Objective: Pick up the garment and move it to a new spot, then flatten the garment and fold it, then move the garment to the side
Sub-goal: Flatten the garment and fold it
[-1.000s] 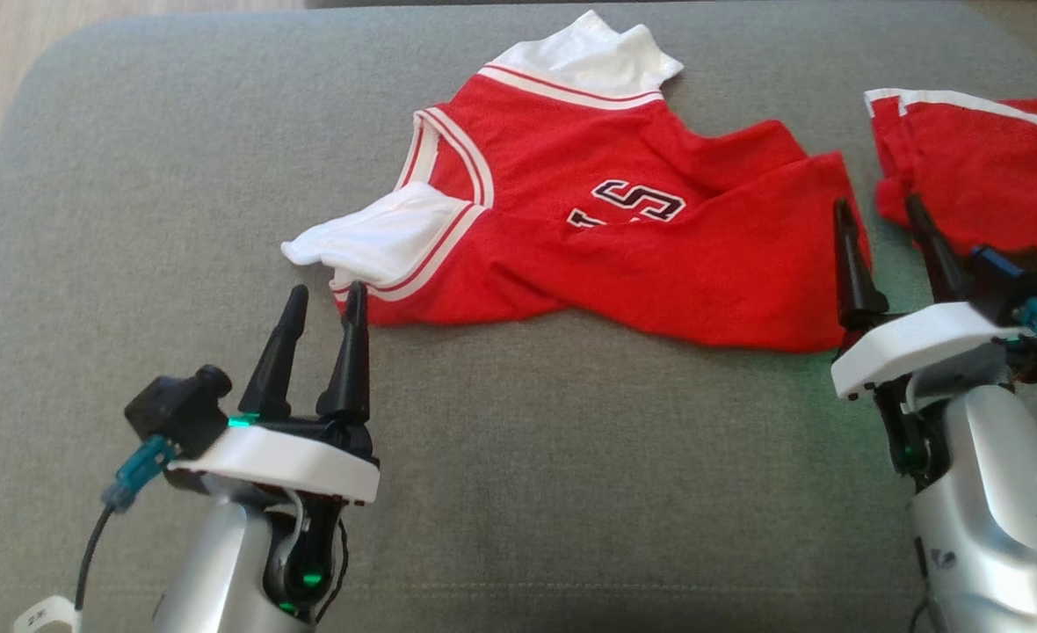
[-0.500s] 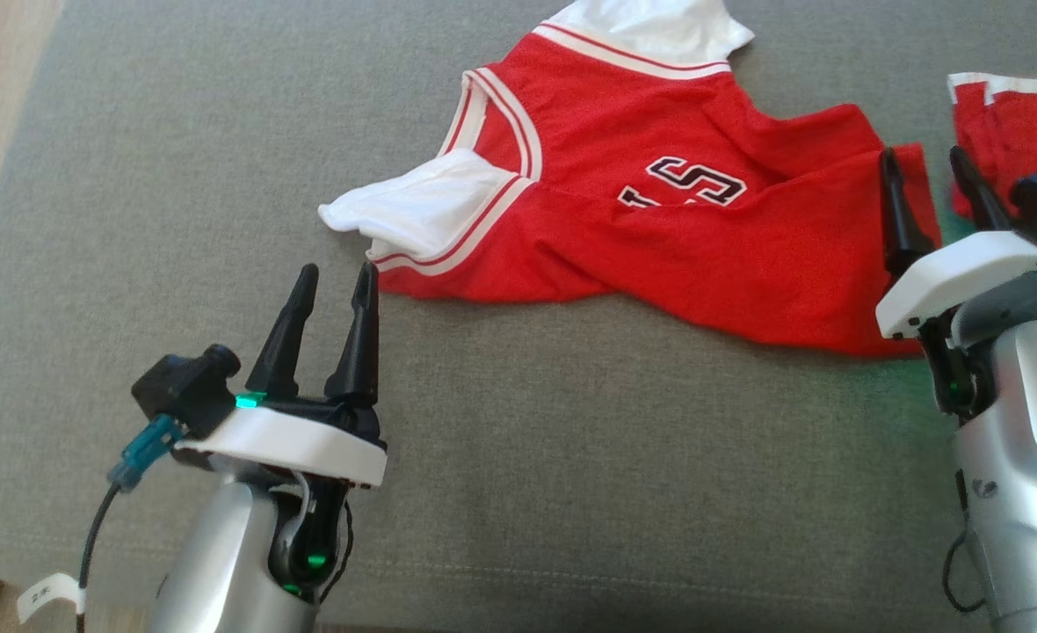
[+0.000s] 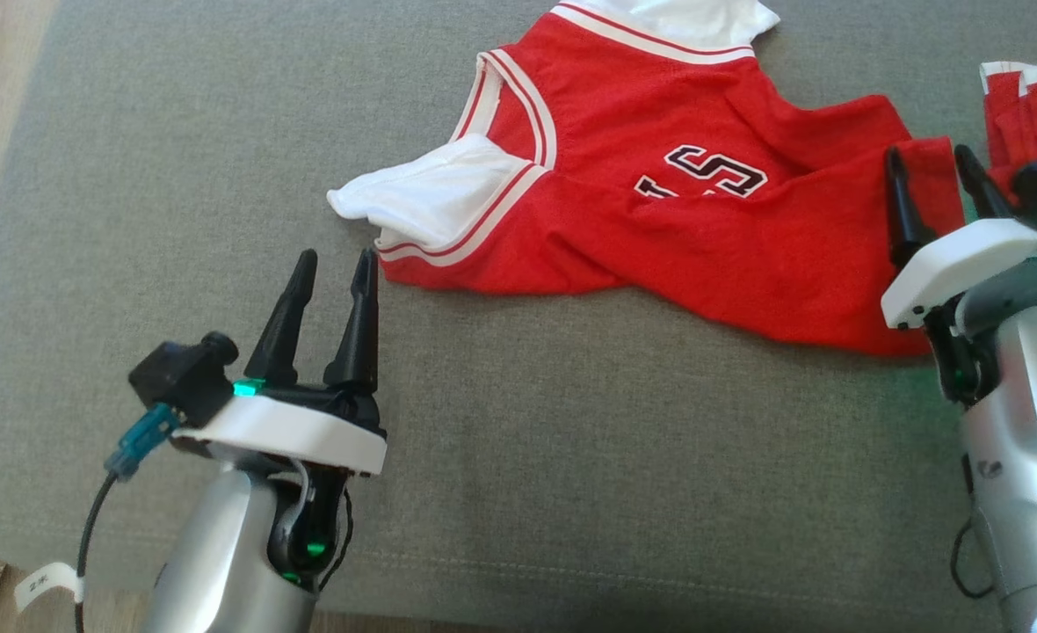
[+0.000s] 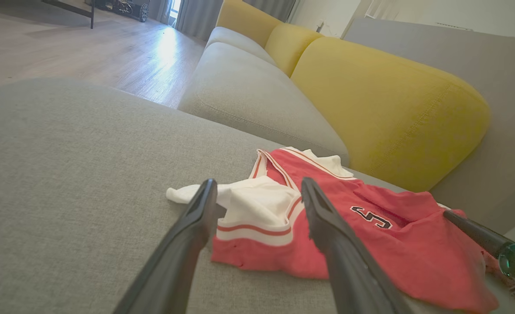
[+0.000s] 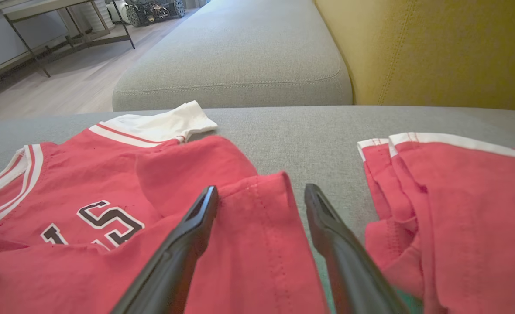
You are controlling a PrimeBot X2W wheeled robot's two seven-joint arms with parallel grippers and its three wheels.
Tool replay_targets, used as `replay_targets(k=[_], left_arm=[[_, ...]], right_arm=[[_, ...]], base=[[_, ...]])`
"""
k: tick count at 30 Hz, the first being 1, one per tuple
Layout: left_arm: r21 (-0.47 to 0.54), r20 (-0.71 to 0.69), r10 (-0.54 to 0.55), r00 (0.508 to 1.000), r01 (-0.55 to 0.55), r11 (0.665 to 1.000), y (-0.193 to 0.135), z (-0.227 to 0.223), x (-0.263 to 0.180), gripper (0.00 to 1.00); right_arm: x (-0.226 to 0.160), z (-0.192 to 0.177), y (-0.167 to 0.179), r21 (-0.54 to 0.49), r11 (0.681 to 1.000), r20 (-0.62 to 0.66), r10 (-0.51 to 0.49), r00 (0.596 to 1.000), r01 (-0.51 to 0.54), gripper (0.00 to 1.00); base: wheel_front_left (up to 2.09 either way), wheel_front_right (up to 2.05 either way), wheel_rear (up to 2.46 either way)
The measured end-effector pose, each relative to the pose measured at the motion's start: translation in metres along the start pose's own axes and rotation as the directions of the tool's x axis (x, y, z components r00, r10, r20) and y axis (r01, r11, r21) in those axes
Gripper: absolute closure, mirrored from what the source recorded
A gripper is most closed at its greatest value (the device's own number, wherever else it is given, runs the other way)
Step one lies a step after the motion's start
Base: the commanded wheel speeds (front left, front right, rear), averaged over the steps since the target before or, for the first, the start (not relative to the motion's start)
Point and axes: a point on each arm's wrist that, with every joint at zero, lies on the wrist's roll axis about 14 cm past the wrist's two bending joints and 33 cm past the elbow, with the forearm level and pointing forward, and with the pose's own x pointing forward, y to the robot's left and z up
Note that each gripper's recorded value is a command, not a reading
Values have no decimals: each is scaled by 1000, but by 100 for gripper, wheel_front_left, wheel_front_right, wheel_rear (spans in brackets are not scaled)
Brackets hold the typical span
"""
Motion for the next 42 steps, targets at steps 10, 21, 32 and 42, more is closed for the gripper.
replay_targets(k=[10, 21, 32, 42], left_arm=[[-3, 0, -16, 1000, 16, 1000, -4, 0, 3, 0], [-3, 44, -26, 999, 27, 1000, -11, 15, 1, 0], [44, 41, 15, 999, -17, 999, 3, 15, 4, 0], [125, -142, 22, 990, -4, 992, 22, -33, 34, 0]], right_arm=[[-2, -2, 5, 1, 1000, 7, 20, 1000, -20, 100], [-34, 35, 13, -28, 999, 165, 43, 985, -39, 100], [-114, -24, 21, 130, 991, 26, 33, 999, -36, 100], [-153, -70, 12, 218, 976, -161, 9, 987, 26, 100]], base=[[0, 0, 0], [0, 0, 0], [0, 0, 0], [0, 0, 0]])
